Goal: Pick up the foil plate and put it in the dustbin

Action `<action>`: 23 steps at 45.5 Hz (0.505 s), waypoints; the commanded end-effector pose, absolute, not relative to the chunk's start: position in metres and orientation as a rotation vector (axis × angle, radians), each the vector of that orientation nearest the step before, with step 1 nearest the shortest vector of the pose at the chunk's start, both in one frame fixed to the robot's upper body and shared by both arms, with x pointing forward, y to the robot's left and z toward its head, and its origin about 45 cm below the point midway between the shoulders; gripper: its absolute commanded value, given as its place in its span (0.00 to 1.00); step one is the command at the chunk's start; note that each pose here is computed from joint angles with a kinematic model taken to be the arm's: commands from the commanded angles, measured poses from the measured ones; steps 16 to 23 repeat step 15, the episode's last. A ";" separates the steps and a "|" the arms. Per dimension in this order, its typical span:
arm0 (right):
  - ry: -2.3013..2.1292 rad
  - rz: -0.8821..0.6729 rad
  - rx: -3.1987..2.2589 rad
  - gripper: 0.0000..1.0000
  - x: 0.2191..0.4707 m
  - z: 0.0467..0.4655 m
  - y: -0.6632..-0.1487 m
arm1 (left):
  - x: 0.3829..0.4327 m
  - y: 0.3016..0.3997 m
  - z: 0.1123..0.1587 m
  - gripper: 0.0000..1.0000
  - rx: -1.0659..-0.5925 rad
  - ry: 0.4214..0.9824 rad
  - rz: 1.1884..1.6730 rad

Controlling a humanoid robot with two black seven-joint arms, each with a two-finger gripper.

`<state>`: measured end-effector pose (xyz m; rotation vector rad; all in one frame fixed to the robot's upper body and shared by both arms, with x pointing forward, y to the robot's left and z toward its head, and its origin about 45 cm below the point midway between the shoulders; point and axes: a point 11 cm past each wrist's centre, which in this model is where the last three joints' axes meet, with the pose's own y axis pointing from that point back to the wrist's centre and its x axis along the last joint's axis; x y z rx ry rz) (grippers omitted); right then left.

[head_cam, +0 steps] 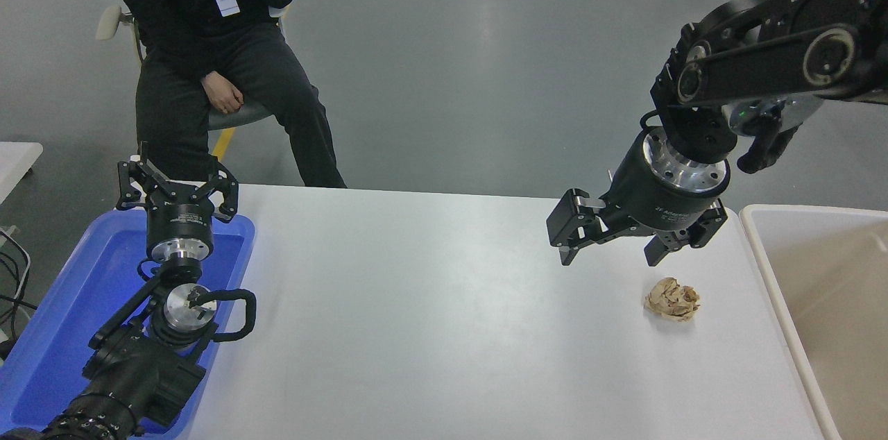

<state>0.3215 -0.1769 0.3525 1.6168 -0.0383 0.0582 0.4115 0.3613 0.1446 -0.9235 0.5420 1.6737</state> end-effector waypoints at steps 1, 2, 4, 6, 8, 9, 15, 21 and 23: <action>-0.039 0.049 1.623 1.00 0.321 0.353 -0.176 | 0.4115 0.3612 0.1447 0.99 -0.924 0.542 1.674; -0.041 0.049 1.623 1.00 0.322 0.352 -0.177 | 0.4115 0.3612 0.1447 0.99 -0.924 0.542 1.674; -0.046 0.054 1.623 1.00 0.323 0.353 -0.176 | 0.4115 0.3612 0.1447 0.99 -0.924 0.542 1.674; -0.051 0.058 1.627 1.00 0.325 0.354 -0.176 | 0.4115 0.3612 0.1447 0.99 -0.924 0.542 1.674; -0.054 0.063 1.626 1.00 0.326 0.355 -0.176 | 0.4115 0.3612 0.1447 0.99 -0.923 0.542 1.674; -0.052 0.062 1.628 1.00 0.326 0.355 -0.175 | 0.4115 0.3613 0.1445 0.99 -0.923 0.542 1.675; -0.043 0.067 1.655 1.00 0.327 0.356 -0.170 | 0.4115 0.3612 0.1447 0.99 -0.924 0.542 1.674; -0.043 0.067 1.655 1.00 0.327 0.356 -0.170 | 0.4115 0.3612 0.1447 0.99 -0.924 0.542 1.674; -0.043 0.067 1.655 1.00 0.327 0.356 -0.170 | 0.4115 0.3612 0.1447 0.99 -0.924 0.542 1.674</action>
